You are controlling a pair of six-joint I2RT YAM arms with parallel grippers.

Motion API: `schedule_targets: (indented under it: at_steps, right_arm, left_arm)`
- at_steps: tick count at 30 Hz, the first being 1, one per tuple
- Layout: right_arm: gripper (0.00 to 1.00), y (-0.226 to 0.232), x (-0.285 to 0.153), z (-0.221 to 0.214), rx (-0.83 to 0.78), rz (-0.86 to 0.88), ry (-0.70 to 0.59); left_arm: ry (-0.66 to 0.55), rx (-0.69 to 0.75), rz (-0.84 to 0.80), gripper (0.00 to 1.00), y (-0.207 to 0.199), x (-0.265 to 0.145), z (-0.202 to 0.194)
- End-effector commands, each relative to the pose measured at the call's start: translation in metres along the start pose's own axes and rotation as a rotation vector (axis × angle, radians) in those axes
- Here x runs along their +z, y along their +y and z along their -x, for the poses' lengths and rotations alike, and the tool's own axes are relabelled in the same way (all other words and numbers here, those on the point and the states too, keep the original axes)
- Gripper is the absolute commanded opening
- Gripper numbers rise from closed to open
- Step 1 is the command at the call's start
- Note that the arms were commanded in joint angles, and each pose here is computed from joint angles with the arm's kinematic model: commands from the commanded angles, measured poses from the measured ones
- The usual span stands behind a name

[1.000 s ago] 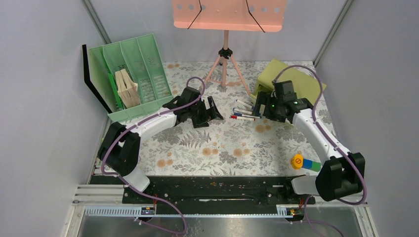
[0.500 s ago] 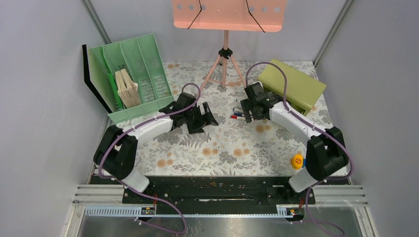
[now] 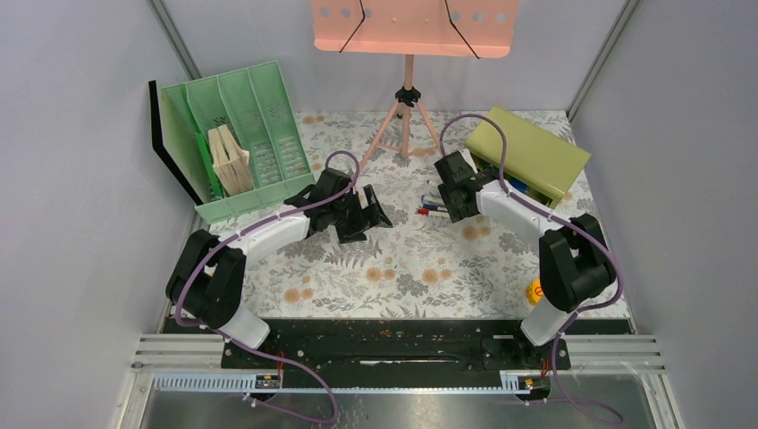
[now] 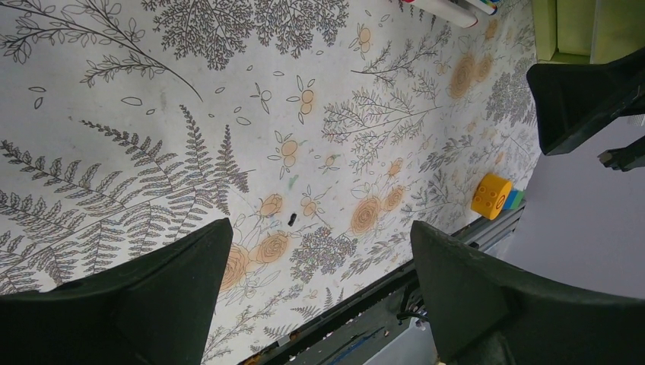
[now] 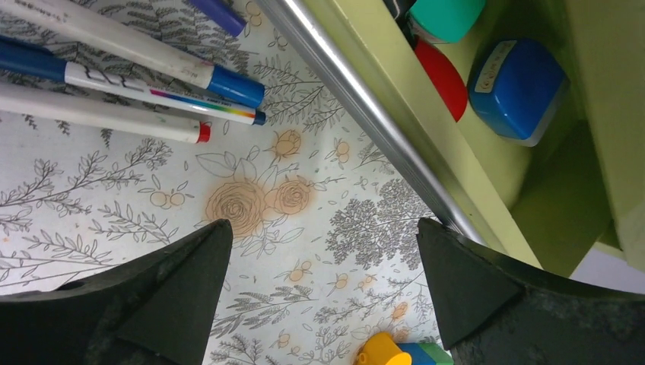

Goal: Organize the desk
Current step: Close the drawer in the storage box.

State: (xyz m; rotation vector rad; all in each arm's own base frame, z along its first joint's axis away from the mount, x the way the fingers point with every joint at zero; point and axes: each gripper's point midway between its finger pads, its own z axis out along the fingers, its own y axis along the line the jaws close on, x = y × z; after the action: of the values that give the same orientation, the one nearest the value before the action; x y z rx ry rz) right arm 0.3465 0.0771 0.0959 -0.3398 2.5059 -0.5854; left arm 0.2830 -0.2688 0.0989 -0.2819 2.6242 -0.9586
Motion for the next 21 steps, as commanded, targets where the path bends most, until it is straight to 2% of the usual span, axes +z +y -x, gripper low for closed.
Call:
schedule_targets:
  at_steps: [1, 5, 12, 21]
  right_arm:
    - [0.99, -0.020, -0.007, 0.032, 0.051, -0.087, -0.095]
    - [0.99, -0.026, -0.006, 0.044, 0.083, -0.103, -0.132]
    - [0.99, -0.034, 0.008, 0.055, 0.097, -0.151, -0.121]
    - [0.99, -0.052, 0.021, 0.063, 0.046, -0.262, -0.117]
  left_arm:
    - [-0.057, 0.013, -0.055, 0.89, -0.014, -0.009, 0.012]
    - [-0.059, 0.008, -0.056, 0.89, -0.013, -0.009, 0.011]
    - [-0.068, 0.003, -0.059, 0.89, -0.012, -0.012, 0.011]
    - [-0.077, 0.003, -0.064, 0.89, -0.013, -0.016, 0.011]
